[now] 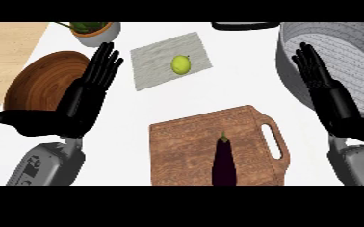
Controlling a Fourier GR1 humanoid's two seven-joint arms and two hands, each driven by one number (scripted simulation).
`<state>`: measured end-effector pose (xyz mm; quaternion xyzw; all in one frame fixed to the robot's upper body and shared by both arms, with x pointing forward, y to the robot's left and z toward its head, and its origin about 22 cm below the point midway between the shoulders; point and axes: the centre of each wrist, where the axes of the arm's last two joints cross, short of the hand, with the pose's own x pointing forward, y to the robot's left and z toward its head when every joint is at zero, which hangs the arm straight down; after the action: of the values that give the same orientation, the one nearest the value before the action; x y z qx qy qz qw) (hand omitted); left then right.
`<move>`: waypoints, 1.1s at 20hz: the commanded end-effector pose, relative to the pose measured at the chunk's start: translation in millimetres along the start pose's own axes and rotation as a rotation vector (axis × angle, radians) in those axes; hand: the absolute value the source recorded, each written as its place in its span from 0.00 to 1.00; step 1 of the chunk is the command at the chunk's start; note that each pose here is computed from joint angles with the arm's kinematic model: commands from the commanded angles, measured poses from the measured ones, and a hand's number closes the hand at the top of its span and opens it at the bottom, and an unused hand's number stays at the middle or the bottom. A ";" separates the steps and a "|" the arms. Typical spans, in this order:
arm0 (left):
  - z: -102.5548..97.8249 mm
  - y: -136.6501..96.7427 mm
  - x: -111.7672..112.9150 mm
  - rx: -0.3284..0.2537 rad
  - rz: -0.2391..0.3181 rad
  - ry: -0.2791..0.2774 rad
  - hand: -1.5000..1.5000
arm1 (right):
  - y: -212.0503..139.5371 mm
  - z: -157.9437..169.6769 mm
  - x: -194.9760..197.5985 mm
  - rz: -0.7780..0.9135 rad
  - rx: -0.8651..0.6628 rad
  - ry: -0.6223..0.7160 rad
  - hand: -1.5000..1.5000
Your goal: Pick the eggplant from the cutting board and place it in the basket
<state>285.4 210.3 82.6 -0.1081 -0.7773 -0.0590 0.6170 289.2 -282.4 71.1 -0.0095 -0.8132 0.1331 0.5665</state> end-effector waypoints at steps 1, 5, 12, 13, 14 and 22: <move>0.3 18.2 2.5 0.028 -0.077 0.057 0.50 | 4.1 2.4 -9.7 -0.089 -0.010 -0.010 1.00; 16.2 70.9 -15.6 0.206 -0.232 0.258 0.50 | 18.0 -38.4 -8.2 -0.294 0.085 -0.042 1.00; 33.7 91.4 -34.7 0.259 -0.235 0.419 0.50 | 166.1 -16.4 22.1 0.078 0.566 -0.237 0.00; 22.9 97.7 -18.3 0.276 -0.219 0.420 0.50 | 177.8 -7.1 25.0 0.067 0.531 -0.230 0.00; 34.8 96.8 -29.2 0.285 -0.237 0.426 0.50 | 200.1 -8.9 37.6 0.066 0.507 -0.227 0.00; 29.3 100.1 -36.6 0.311 -0.244 0.439 0.50 | 213.0 -41.5 120.1 0.342 0.576 0.069 0.00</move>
<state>288.8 306.6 40.8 0.0885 -0.6368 -0.0361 0.7651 257.8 -58.0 112.1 0.0607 -0.7569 0.3970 0.5156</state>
